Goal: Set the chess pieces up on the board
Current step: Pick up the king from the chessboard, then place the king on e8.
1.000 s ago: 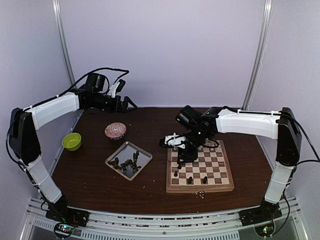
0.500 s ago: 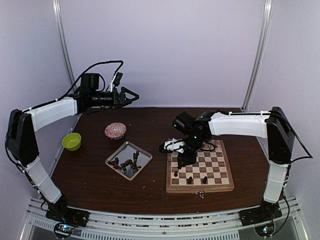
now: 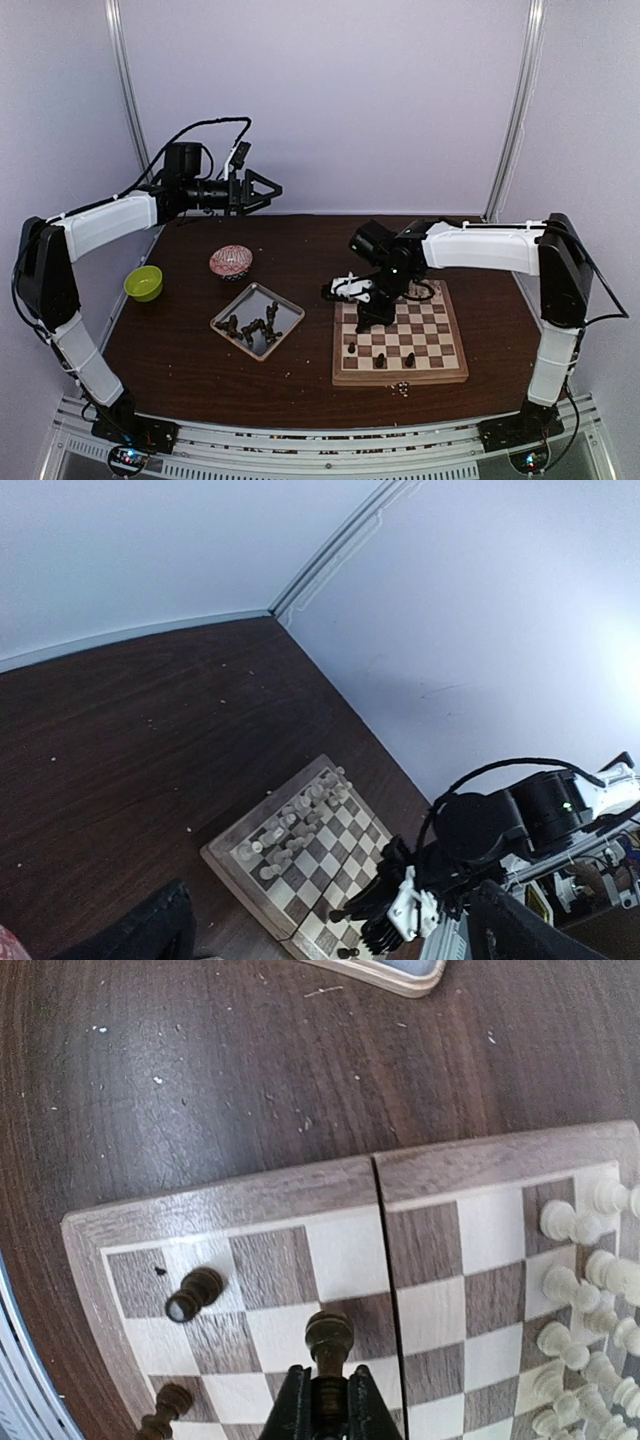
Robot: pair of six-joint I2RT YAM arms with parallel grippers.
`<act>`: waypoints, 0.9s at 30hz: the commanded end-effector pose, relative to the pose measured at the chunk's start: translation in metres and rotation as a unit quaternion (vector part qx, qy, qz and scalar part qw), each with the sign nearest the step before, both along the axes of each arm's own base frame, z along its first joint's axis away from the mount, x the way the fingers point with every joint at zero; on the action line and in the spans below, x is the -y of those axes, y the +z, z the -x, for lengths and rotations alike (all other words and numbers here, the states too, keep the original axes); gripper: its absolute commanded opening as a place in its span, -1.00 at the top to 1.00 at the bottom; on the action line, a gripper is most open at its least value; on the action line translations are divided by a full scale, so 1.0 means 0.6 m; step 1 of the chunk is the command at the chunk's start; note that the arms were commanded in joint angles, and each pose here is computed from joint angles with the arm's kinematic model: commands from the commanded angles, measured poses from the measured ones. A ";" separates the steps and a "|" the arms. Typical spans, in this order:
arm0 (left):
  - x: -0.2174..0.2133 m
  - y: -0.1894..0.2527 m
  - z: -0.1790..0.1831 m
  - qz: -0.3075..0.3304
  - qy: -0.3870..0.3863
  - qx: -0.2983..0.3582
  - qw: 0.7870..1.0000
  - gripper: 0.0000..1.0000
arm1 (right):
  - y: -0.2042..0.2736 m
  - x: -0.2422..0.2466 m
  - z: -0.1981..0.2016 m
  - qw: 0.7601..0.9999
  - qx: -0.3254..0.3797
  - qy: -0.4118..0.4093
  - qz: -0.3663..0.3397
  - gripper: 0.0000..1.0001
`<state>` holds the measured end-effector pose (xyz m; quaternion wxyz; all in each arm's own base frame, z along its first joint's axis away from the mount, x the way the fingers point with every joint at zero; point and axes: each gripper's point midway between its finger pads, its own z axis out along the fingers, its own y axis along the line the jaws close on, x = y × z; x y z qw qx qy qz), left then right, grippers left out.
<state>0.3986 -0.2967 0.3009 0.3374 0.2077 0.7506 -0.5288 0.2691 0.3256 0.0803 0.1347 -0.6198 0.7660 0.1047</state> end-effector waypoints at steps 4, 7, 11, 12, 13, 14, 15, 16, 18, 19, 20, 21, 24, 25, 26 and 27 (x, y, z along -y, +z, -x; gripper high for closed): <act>-0.048 0.020 -0.020 -0.128 0.077 0.084 0.985 -0.96 | 0.064 0.098 -0.015 0.998 0.031 -0.060 -0.004 1.00; -0.061 0.026 -0.021 -0.154 0.092 0.101 0.978 -0.96 | 0.086 0.130 -0.011 0.996 0.040 -0.079 -0.010 1.00; -0.063 0.030 -0.019 -0.158 0.092 0.106 0.977 -0.96 | 0.112 0.156 -0.001 0.995 0.041 -0.094 -0.017 1.00; -0.063 0.031 -0.018 -0.157 0.091 0.106 0.978 -0.96 | 0.118 0.159 0.003 0.994 0.044 -0.094 -0.019 1.00; -0.061 0.031 -0.016 -0.156 0.088 0.106 0.978 -0.96 | 0.121 0.162 0.006 0.994 0.045 -0.093 -0.020 1.00; -0.060 0.032 -0.015 -0.154 0.085 0.105 0.979 -0.96 | 0.122 0.163 0.011 0.995 0.044 -0.090 -0.021 1.00; -0.059 0.032 -0.015 -0.152 0.084 0.103 0.979 -0.96 | 0.121 0.164 0.016 0.995 0.041 -0.085 -0.022 1.00; -0.058 0.033 -0.014 -0.150 0.082 0.103 0.980 -0.96 | 0.116 0.163 0.021 0.996 0.035 -0.081 -0.022 1.00; -0.058 0.034 -0.014 -0.149 0.082 0.104 0.980 -0.96 | 0.101 0.159 0.034 0.997 0.021 -0.068 -0.017 1.00; -0.058 0.033 -0.014 -0.150 0.082 0.104 0.980 -0.96 | 0.092 0.156 0.041 0.998 0.015 -0.059 -0.012 1.00; -0.058 0.033 -0.014 -0.150 0.082 0.104 0.980 -0.96 | 0.082 0.152 0.050 0.999 0.010 -0.048 -0.006 1.00; -0.058 0.033 -0.014 -0.150 0.082 0.103 0.980 -0.96 | 0.073 0.148 0.059 0.999 0.006 -0.038 -0.001 1.00; -0.058 0.030 -0.015 -0.151 0.082 0.102 0.980 -0.96 | 0.058 0.128 0.083 1.000 -0.015 -0.012 -0.006 1.00; -0.058 0.031 -0.015 -0.151 0.081 0.102 0.980 -0.96 | 0.055 0.121 0.087 1.000 -0.020 -0.009 -0.010 1.00; -0.058 0.030 -0.015 -0.151 0.081 0.102 0.980 -0.96 | 0.051 0.117 0.091 1.000 -0.024 -0.006 -0.010 1.00; -0.057 0.030 -0.014 -0.151 0.080 0.101 0.980 -0.96 | 0.045 0.114 0.095 1.000 -0.027 -0.001 -0.007 0.99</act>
